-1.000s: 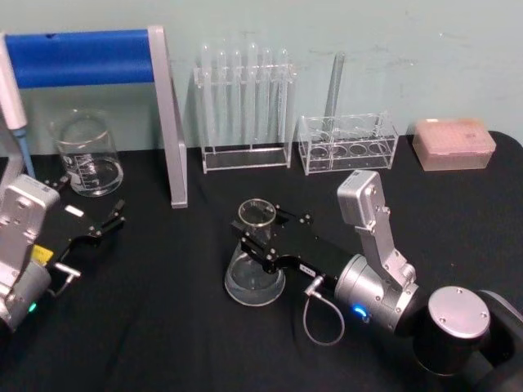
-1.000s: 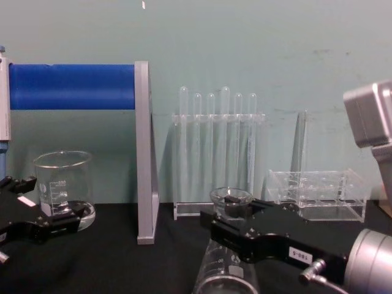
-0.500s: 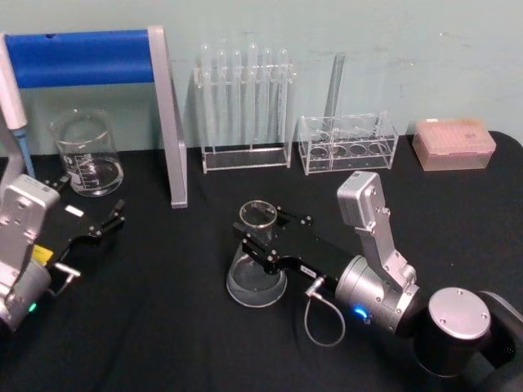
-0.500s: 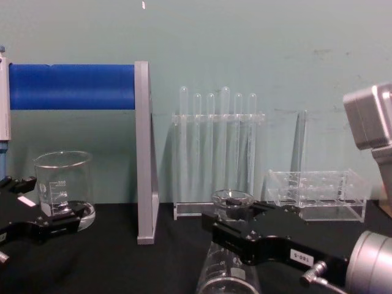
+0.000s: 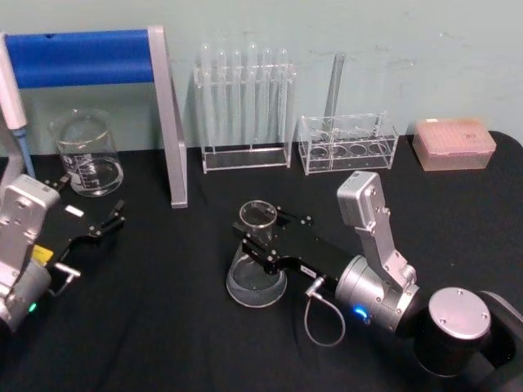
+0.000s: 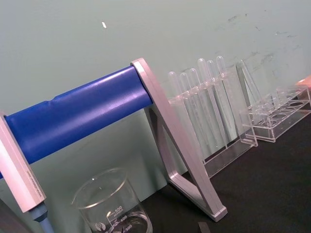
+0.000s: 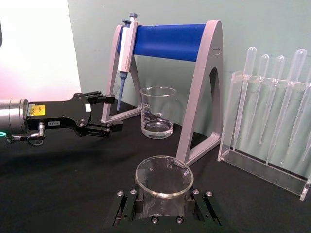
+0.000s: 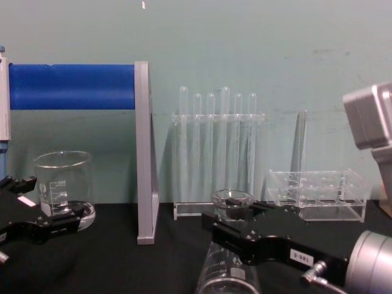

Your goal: Grasp the erlenmeyer flask with one hand, shake it three times, then place it back.

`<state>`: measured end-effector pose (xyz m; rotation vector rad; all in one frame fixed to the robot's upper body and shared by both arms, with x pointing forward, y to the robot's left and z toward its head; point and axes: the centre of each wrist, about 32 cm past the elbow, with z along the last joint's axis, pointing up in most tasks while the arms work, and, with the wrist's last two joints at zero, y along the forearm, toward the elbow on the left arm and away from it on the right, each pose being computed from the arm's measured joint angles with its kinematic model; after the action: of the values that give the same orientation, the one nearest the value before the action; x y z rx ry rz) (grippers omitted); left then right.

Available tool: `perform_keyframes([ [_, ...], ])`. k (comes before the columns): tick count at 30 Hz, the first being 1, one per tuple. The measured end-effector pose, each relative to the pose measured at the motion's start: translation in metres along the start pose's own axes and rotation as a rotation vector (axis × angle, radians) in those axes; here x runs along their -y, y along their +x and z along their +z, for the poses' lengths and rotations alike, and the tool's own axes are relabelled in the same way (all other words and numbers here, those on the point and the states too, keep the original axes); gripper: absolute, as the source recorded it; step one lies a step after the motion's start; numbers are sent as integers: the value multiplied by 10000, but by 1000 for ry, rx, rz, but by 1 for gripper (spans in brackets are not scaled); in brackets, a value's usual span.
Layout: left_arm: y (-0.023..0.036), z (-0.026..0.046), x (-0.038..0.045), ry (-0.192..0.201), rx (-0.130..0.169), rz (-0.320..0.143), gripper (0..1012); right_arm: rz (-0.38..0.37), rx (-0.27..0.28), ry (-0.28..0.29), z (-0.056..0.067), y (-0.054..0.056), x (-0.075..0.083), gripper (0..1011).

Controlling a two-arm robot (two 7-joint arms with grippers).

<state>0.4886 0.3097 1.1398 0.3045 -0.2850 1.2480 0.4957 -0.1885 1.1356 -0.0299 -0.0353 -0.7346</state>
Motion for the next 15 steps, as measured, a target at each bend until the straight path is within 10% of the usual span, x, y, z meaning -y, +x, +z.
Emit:
perform_keyframes([
  [15, 0, 0, 0, 0, 0, 0, 1001, 1, 0, 2, 2, 1, -1, 846],
])
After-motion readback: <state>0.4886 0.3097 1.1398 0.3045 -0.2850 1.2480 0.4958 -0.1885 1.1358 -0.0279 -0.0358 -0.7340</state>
